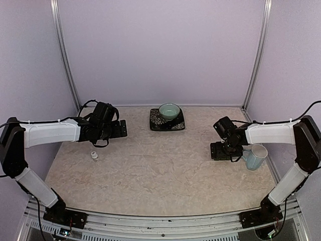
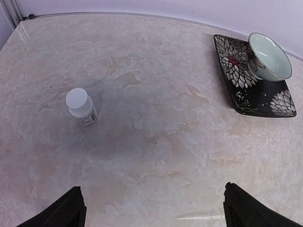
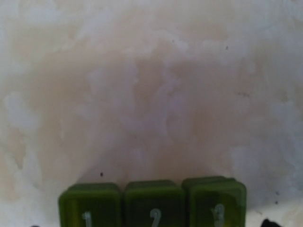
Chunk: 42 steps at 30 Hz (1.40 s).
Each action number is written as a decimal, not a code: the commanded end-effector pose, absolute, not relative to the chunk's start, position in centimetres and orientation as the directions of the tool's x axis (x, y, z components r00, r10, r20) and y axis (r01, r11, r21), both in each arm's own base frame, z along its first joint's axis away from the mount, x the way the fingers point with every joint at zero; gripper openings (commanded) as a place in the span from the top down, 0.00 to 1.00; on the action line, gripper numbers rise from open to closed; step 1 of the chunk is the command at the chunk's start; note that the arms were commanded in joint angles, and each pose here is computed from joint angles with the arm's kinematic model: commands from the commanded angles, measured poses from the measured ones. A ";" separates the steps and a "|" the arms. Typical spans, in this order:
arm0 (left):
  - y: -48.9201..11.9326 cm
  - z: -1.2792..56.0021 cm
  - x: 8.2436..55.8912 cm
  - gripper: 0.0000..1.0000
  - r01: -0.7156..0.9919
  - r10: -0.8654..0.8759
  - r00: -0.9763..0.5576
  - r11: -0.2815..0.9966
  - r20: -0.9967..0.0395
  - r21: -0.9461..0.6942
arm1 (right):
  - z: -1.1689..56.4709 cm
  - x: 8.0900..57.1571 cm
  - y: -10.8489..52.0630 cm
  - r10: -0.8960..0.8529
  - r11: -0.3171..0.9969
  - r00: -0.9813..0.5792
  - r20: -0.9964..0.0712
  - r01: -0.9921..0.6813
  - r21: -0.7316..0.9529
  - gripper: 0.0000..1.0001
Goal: Sort the pills into containers
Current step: Position the pill container at the center of the board.
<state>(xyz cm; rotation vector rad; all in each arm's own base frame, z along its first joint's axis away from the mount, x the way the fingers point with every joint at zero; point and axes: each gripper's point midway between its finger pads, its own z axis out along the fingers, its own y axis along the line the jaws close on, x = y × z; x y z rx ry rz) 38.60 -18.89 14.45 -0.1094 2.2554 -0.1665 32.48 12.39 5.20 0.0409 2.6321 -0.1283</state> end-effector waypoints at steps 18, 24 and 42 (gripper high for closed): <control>-18.7 14.6 38.7 0.01 -0.027 -0.125 -0.615 0.990 -0.778 -0.138 | 4.5 33.0 11.8 0.099 0.983 -0.862 -0.497 0.163 -0.086 0.00; -18.7 14.7 38.7 0.01 -0.028 -0.130 -0.615 0.989 -0.778 -0.143 | 3.7 32.8 11.5 0.111 0.981 -0.868 -0.484 0.174 -0.087 0.00; -19.0 15.4 39.0 0.01 -0.024 -0.137 -0.609 0.988 -0.781 -0.154 | 3.9 33.2 16.2 0.070 0.996 -0.877 -0.476 0.035 0.082 0.00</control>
